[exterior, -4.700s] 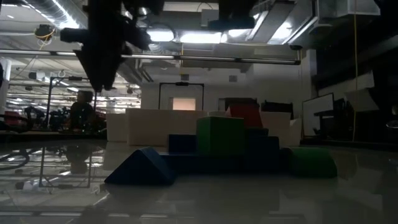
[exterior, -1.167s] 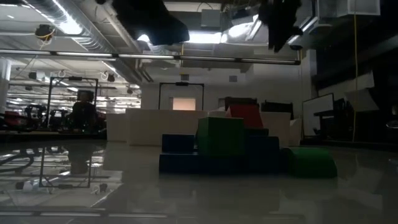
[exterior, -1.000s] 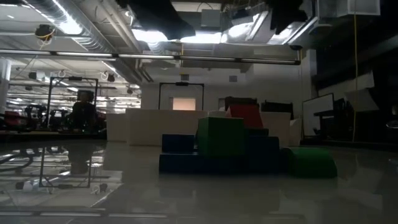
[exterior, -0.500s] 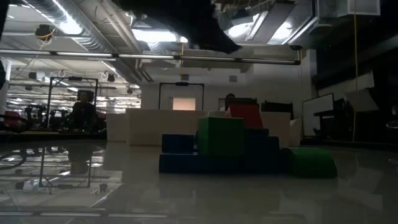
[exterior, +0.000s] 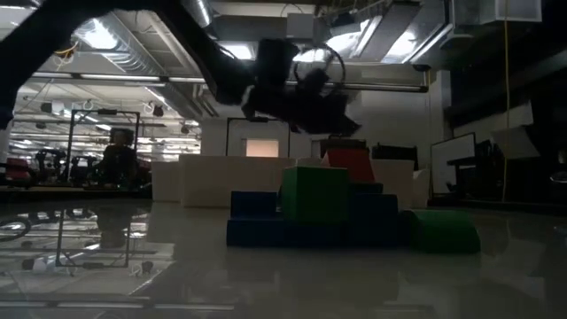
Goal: Sort blocks
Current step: Put the blue block into the top right bin
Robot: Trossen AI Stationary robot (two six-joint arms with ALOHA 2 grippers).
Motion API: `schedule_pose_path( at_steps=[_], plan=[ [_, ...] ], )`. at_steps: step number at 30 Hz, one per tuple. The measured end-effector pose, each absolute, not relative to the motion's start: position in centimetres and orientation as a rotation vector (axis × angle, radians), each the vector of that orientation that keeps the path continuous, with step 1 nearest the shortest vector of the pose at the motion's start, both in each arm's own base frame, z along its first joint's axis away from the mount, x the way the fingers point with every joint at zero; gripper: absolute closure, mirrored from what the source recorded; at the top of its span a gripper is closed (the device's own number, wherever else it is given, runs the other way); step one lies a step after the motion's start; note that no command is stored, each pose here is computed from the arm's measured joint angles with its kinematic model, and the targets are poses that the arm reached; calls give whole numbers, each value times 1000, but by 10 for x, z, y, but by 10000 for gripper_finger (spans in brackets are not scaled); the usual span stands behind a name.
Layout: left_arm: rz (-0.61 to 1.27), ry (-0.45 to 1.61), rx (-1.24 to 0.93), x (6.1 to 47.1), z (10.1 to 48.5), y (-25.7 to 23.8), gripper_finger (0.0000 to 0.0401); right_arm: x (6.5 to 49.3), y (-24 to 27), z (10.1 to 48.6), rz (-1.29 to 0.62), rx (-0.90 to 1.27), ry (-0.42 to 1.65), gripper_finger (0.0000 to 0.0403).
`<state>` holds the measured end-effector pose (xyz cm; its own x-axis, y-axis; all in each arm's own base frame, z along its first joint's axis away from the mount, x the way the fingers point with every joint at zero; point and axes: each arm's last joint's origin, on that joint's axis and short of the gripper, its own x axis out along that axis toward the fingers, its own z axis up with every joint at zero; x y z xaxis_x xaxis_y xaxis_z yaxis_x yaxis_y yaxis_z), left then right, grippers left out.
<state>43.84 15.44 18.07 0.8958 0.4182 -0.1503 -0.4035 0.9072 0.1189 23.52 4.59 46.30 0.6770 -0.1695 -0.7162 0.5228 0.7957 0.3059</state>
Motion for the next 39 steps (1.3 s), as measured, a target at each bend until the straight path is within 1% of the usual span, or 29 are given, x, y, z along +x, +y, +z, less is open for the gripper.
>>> schedule_pose_path(
  at_steps=[4,10,15,22,26,28,30,33,36,39],
  plan=[
    [429,185,82,454,169,162,275,235,46,463,-419,520,725,258],
    [454,171,117,465,171,166,268,235,45,463,-425,518,726,258],
    [567,166,97,461,172,176,239,235,45,463,-430,515,723,258],
    [611,161,-18,455,169,190,191,235,45,463,-430,515,723,258],
    [606,158,-65,455,174,185,179,235,45,463,-430,514,724,258],
    [585,178,-49,454,190,175,178,235,45,462,-423,518,728,258],
    [555,190,17,451,214,163,178,239,48,460,-392,527,756,258],
    [506,275,105,439,250,142,178,247,59,454,-359,512,793,258],
    [420,403,129,416,281,122,178,258,73,444,-349,506,835,258],
    [356,519,88,386,309,102,178,275,88,428,-362,506,887,258]
  ],
)
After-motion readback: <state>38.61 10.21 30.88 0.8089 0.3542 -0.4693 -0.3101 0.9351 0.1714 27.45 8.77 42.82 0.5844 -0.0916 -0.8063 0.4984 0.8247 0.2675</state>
